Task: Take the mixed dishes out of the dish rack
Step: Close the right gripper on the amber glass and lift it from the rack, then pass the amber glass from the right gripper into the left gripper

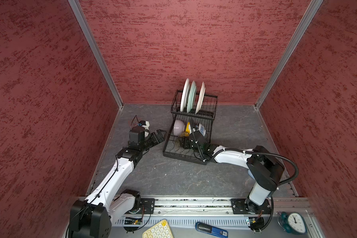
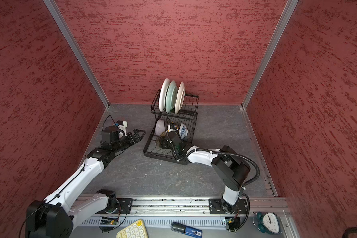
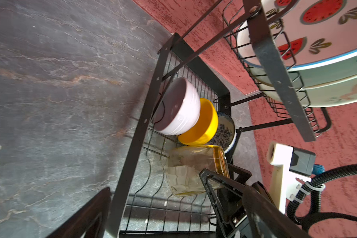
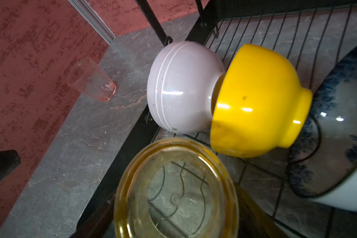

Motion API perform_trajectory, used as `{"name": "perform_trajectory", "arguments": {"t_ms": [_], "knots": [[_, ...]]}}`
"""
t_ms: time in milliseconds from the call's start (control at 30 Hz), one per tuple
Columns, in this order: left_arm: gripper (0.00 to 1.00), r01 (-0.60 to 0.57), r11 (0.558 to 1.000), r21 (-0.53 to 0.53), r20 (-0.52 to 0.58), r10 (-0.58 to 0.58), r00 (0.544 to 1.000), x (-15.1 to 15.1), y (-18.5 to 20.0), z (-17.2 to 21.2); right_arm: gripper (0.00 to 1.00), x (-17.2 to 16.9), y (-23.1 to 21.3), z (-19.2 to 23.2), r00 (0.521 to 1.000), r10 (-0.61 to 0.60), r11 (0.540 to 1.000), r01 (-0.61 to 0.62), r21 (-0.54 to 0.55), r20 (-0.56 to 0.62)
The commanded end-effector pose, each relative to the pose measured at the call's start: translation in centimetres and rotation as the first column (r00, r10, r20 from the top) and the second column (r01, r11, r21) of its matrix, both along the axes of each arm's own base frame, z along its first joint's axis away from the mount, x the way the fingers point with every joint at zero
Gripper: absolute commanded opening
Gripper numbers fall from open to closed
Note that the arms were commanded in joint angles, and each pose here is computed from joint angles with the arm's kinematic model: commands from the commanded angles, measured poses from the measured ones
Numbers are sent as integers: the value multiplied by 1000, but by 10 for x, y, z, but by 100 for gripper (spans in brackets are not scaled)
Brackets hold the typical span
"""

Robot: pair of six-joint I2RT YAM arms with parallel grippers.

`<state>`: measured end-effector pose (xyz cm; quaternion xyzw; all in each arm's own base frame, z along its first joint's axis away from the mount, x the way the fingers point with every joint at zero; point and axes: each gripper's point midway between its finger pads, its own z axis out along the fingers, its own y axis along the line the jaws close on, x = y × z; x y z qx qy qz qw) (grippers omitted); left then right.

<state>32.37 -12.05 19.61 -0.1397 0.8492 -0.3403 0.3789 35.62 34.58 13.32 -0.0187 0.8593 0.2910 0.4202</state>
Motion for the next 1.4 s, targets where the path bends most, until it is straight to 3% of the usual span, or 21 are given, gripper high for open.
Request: {"name": "perform_trajectory", "arguments": {"t_ms": [0, 233, 400, 567, 900, 1267, 1367], "knots": [[99, 37, 998, -60, 10, -37, 999, 2, -11, 2, 65, 0, 5, 42, 999, 15, 988, -22, 156, 46], [93, 60, 992, -112, 0, -61, 998, 3, -20, -1, 65, -4, -1, 73, 998, 35, 954, -47, 295, 46], [90, 86, 983, -160, 9, -86, 996, 1, -30, 4, 65, -9, -1, 86, 998, 53, 941, -61, 333, 33], [81, 122, 971, -206, 33, -117, 993, -3, -46, 13, 65, -14, -3, 100, 997, 75, 907, -82, 413, 32], [67, 197, 925, -326, 76, -183, 980, -7, -76, 29, 65, -26, -2, 125, 991, 128, 852, -127, 508, 33], [51, 209, 897, -390, 115, -178, 977, -9, -87, 42, 65, -27, -11, 132, 993, 110, 818, -114, 563, 41], [47, 227, 888, -401, 123, -194, 973, -10, -92, 46, 65, -33, -13, 146, 990, 121, 790, -137, 597, 67]]}}
